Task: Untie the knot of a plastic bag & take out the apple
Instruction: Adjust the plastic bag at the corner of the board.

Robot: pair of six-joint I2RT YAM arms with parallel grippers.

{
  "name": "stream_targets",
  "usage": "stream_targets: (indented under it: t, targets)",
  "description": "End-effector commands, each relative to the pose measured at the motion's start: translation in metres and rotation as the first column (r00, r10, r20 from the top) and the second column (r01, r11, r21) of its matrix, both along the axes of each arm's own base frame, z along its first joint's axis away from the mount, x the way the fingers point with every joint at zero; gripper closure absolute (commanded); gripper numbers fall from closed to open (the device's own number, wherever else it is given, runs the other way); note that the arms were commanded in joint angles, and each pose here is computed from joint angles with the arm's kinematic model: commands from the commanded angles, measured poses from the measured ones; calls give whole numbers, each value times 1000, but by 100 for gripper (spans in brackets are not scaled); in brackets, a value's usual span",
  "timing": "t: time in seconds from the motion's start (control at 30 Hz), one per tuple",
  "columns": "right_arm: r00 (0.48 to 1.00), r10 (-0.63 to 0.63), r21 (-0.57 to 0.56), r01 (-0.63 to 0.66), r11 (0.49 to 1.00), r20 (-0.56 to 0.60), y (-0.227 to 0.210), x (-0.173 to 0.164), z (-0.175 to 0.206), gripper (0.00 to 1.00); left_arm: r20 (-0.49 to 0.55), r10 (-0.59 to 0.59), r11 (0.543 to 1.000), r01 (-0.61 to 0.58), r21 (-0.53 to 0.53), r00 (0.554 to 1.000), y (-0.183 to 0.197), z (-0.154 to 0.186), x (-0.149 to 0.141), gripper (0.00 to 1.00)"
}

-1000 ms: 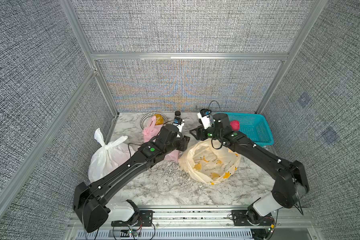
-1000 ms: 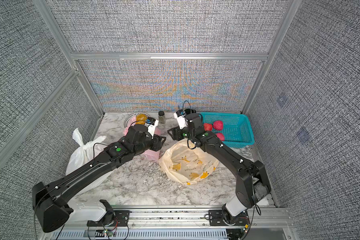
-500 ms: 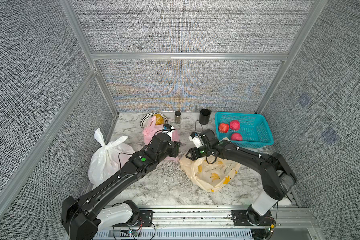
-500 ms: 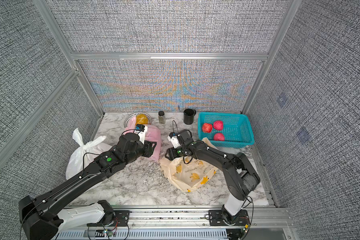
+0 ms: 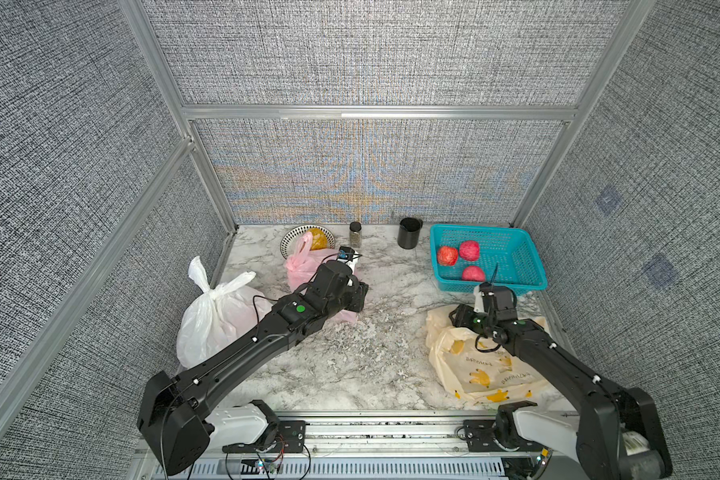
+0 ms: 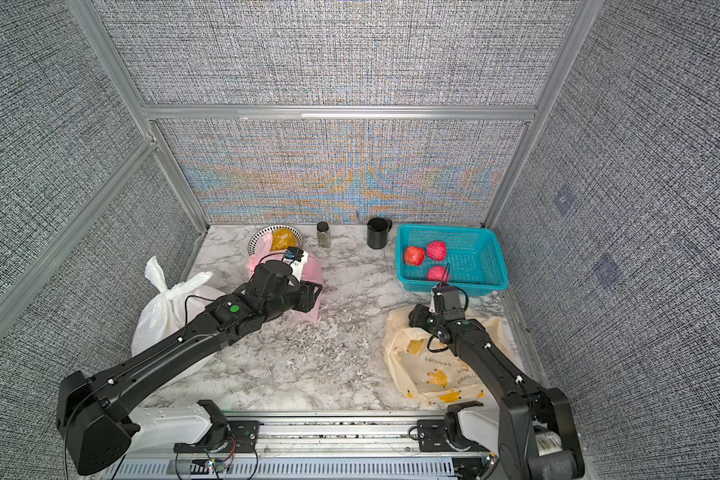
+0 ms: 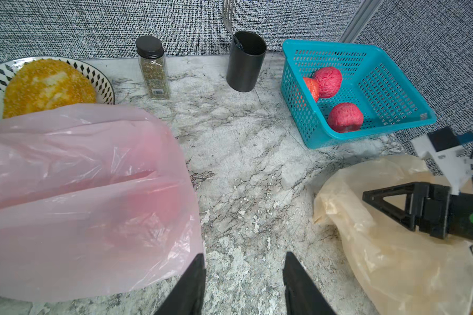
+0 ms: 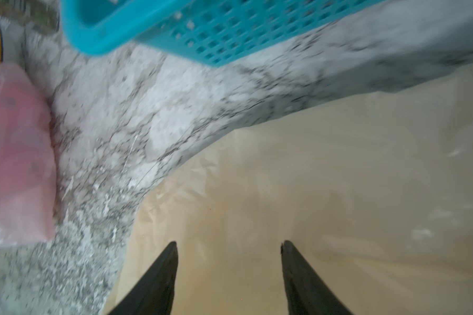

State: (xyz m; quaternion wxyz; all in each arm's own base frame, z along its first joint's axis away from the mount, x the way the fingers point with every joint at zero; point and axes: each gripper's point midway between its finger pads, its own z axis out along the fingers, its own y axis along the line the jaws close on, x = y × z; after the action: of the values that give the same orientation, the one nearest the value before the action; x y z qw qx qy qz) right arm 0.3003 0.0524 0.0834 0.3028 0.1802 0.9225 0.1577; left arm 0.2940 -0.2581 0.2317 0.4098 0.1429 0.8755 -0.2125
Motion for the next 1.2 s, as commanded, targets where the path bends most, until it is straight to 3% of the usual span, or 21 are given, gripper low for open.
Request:
stream_targets:
  t: [0.0,0.17,0.27,0.43,0.63,0.8,0.9,0.97,1.17]
  targets:
    - [981,-157,-40,162,986,110,-46,19,16,39,29,-12,1000,12,-20,1000,-7,4,5,52]
    - [935,-298,-80,317,945,192,-113,30,38,39,22,-25,1000,25,-6,999,-11,2,8,52]
    - [923,-287,-80,316,945,256,-124,37,65,39,24,-22,1000,22,2,999,-11,0,9,52]
    - [937,-149,-107,191,976,317,-97,42,112,34,18,-37,999,37,-4,999,-16,-1,10,52]
    - [879,-45,-135,123,983,474,-63,32,165,29,17,-51,999,51,-18,999,-22,0,12,50]
    - [852,128,-147,-60,987,507,-13,41,187,30,14,-67,998,67,-18,998,-25,1,13,49]
    - [872,216,-100,-192,976,439,19,45,168,33,10,-65,998,65,-17,998,-25,0,12,48]
    - [906,195,-56,-188,981,376,22,42,147,38,6,-64,998,64,-15,998,-25,-1,12,48]
    - [971,-93,27,90,996,221,-23,2,72,57,-6,-60,998,60,-6,998,-24,-7,11,48]
